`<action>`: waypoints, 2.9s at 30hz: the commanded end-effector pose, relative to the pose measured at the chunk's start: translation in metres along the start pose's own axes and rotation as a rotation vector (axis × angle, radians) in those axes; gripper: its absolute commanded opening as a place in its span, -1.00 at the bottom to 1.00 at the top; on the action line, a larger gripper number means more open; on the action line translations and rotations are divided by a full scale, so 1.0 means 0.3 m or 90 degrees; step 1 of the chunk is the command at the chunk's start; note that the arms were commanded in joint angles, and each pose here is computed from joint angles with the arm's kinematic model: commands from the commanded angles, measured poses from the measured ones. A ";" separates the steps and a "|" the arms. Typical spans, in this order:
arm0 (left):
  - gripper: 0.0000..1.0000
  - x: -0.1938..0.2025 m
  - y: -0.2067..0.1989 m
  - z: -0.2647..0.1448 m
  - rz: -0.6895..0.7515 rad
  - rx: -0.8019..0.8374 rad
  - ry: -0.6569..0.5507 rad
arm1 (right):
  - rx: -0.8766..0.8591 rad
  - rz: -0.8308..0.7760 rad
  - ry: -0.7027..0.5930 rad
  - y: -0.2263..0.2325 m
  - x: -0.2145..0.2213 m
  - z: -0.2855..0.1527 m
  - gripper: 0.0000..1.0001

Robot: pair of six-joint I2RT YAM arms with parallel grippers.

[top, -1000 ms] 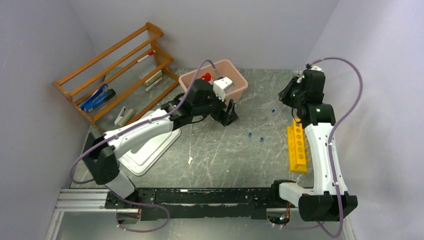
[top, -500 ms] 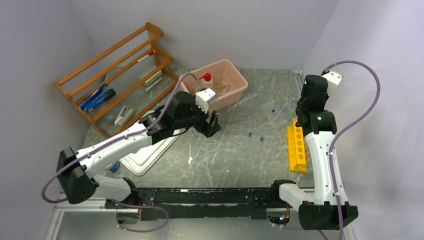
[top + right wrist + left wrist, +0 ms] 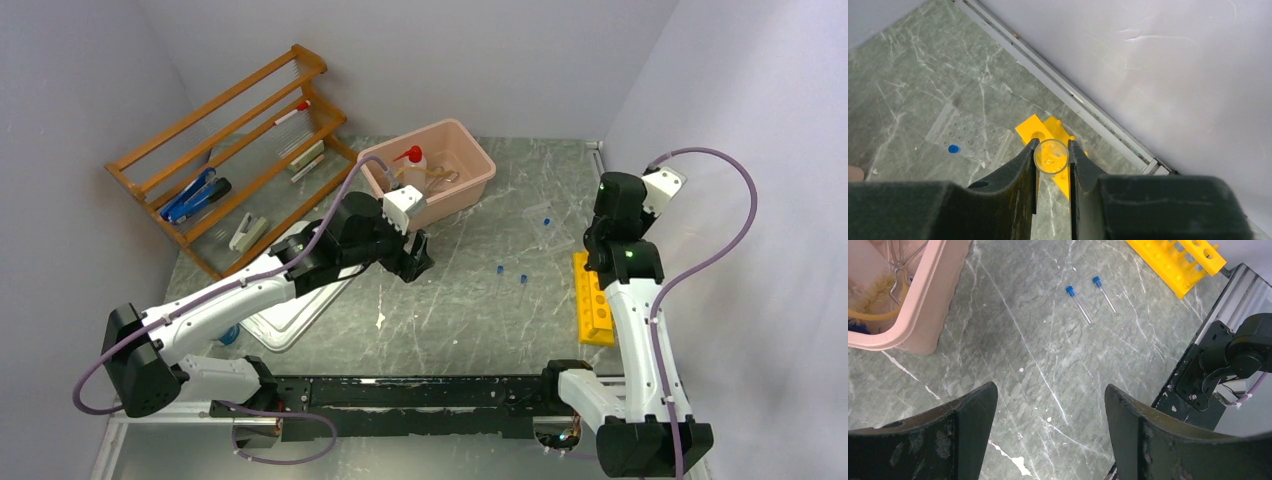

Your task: Organize the chemistry lab equipment

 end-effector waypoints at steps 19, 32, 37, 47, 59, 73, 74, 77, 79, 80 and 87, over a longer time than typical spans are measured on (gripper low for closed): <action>0.64 0.007 0.047 -0.021 0.018 -0.056 -0.017 | 0.000 0.080 -0.077 0.032 0.046 0.064 -0.76; 0.64 0.023 0.059 0.000 0.016 -0.068 0.007 | 0.025 0.104 -0.074 0.041 0.060 0.169 -0.77; 0.64 0.028 0.062 0.010 0.017 -0.071 0.016 | 0.009 0.106 -0.051 0.054 0.110 0.197 -0.77; 0.63 0.027 0.063 0.028 0.018 -0.074 0.031 | -0.033 0.122 -0.042 0.129 0.142 0.293 -0.77; 0.63 0.024 0.080 0.042 0.016 -0.096 0.039 | -0.092 0.146 -0.105 0.242 0.072 0.411 -0.77; 0.63 0.034 0.091 0.054 0.014 -0.101 0.046 | -0.104 0.043 -0.053 0.279 0.111 0.464 -0.74; 0.63 0.033 0.090 0.054 0.013 -0.100 0.045 | -0.108 0.038 -0.048 0.285 0.117 0.468 -0.73; 0.63 0.033 0.091 0.054 0.012 -0.098 0.045 | -0.113 0.026 -0.036 0.296 0.128 0.481 -0.72; 0.63 0.037 0.090 0.054 0.012 -0.099 0.047 | -0.117 0.021 -0.031 0.306 0.131 0.485 -0.71; 0.63 0.037 0.091 0.053 0.011 -0.099 0.046 | -0.120 0.019 -0.030 0.309 0.133 0.486 -0.71; 0.63 0.031 0.094 0.049 0.011 -0.102 0.042 | -0.119 -0.002 -0.017 0.328 0.155 0.503 -0.61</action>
Point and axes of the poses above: each gripper's point midway between its finger pads, its own z axis out along the fingers, its own y axis along the line the jaws close on, x = y × z, the point moved 4 cm from there along -z, back along the fingers, and after that the axes turned 5 degrees about -z, right-handed, at the moved point
